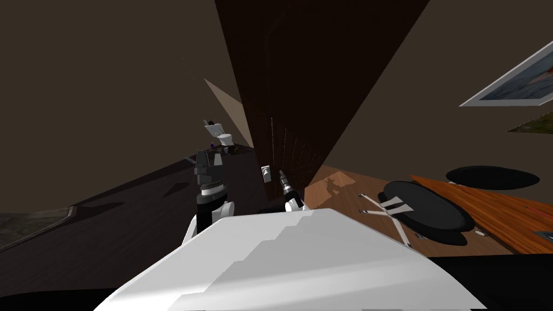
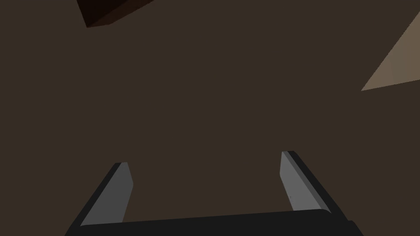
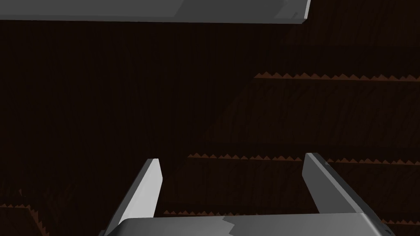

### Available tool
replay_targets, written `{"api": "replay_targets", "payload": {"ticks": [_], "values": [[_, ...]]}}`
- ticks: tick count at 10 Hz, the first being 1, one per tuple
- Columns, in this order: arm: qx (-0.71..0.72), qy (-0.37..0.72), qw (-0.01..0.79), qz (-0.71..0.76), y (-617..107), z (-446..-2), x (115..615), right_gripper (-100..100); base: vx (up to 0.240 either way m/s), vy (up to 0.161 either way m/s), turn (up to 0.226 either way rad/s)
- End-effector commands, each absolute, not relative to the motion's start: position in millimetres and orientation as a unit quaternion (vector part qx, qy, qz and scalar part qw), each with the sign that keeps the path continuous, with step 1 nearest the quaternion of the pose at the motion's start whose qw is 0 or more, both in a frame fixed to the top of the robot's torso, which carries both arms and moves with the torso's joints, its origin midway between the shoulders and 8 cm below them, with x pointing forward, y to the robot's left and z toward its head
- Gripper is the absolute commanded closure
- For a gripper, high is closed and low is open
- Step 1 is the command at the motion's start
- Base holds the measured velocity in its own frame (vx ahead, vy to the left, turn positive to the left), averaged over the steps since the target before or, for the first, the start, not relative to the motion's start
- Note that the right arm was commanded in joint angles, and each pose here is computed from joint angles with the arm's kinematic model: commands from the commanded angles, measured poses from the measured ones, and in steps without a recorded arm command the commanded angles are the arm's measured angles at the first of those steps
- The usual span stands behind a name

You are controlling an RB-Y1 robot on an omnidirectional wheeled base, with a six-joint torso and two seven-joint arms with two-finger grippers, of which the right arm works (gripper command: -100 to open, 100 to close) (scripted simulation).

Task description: Push the door open

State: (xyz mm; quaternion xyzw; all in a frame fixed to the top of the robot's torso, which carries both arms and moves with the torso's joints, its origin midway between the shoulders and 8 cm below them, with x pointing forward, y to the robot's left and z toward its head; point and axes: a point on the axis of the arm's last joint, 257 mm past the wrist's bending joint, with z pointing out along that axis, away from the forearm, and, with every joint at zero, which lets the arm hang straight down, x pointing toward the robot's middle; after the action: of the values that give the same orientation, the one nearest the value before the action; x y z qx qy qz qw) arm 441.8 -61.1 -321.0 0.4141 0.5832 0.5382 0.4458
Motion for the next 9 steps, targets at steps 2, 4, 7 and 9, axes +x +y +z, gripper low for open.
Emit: {"api": "replay_targets", "payload": {"ticks": [2,4,7,9], "values": [[0.412,0.585,0.447,0.537,-64.8,-324.3,458.0,-100,-0.117,-0.087,-0.013],[0.411,0.586,0.447,0.536,-66.2,-325.2,465.5,-100,-0.079,-0.077,-0.002],[0.411,0.586,0.448,0.536,-68.5,-325.9,481.6,-100,-0.081,-0.064,-0.006],[0.411,0.585,0.449,0.536,-69.4,-325.3,494.1,-100,-0.102,-0.062,-0.004]]}}
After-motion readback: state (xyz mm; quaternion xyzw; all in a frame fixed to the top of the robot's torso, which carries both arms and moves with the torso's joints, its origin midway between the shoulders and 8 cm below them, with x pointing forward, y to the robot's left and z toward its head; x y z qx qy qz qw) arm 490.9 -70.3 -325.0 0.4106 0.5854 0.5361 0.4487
